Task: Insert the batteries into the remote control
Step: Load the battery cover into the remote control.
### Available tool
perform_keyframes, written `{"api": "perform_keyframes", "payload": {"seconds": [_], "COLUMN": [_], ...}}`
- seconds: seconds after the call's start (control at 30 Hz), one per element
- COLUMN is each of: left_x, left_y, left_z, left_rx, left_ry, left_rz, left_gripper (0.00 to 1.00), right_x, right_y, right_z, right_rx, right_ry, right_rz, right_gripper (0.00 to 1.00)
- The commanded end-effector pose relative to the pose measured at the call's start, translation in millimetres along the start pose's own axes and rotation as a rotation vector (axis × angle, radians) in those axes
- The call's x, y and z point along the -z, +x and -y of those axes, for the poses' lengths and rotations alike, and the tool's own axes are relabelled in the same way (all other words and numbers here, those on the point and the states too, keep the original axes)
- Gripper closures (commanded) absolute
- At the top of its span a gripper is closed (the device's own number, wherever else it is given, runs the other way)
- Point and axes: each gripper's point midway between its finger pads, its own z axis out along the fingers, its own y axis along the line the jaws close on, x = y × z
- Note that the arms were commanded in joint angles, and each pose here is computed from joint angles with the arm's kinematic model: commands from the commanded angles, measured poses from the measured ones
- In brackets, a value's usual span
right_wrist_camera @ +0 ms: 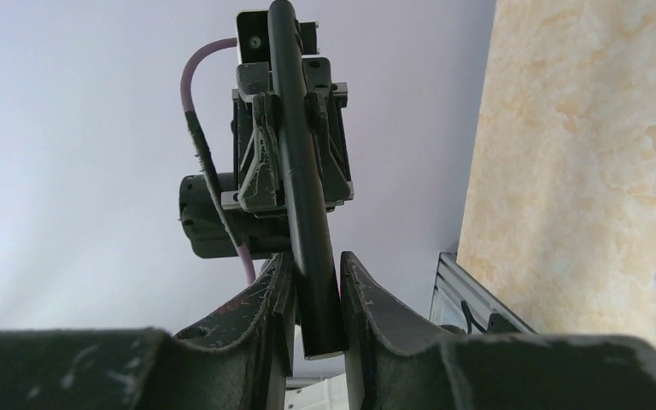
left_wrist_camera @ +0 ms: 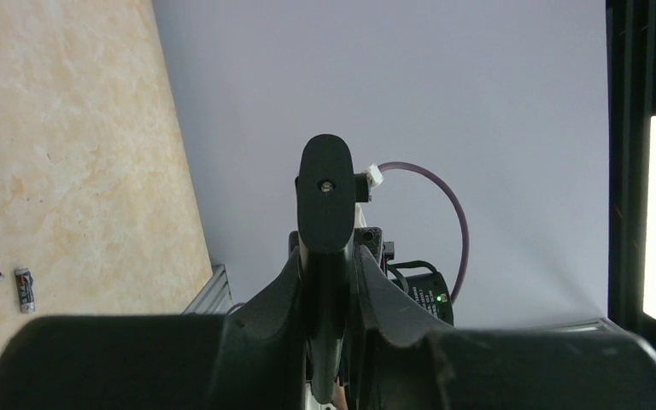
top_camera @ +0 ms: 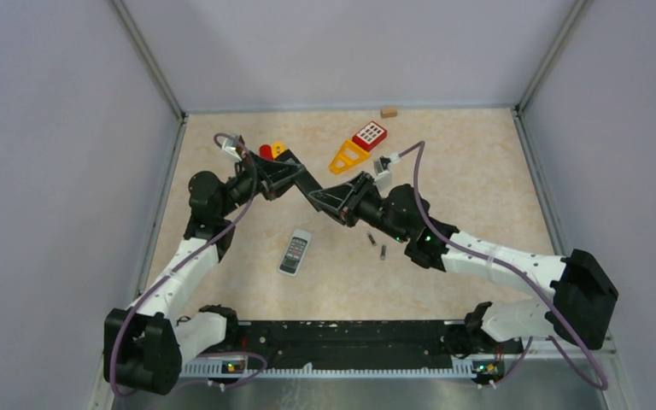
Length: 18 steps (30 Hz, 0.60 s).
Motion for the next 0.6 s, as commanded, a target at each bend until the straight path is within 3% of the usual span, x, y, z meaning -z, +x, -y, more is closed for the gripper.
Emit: {"api": "perform_keyframes", "payload": {"seconds": [0.0, 0.2, 0.27, 0.43, 0.57], "left_x": [27, 25, 22, 17, 17], "left_y": [60, 58, 54, 45, 48], "left_z": [60, 59, 58, 38, 28], "left_rx": [-0.146, -0.227, -0.269, -0.399, -0.495], "left_ry": [0.18, 0.161, 0.147, 0.069, 0.059], "left_rz": [-0.238, -0.222, -0.212, -0.195, -0.244], "left_gripper": [1.0, 1.0, 1.0, 1.0, 1.0], "right_x": [-20, -21, -16, 8, 32], "right_y": [-20, -19, -18, -13, 2], "right_z": [33, 24, 23, 13, -11], "right_rx": [0.062, 0.144, 0.195, 0.392, 0.645], "right_ry": [0.091, 0.06, 0.052, -0.006, -0.136], "right_rz": [0.062, 0.046, 0.022, -0.076, -0.186], "right_gripper": [0.78, 0.79, 0.75, 0.41, 0.25]}}
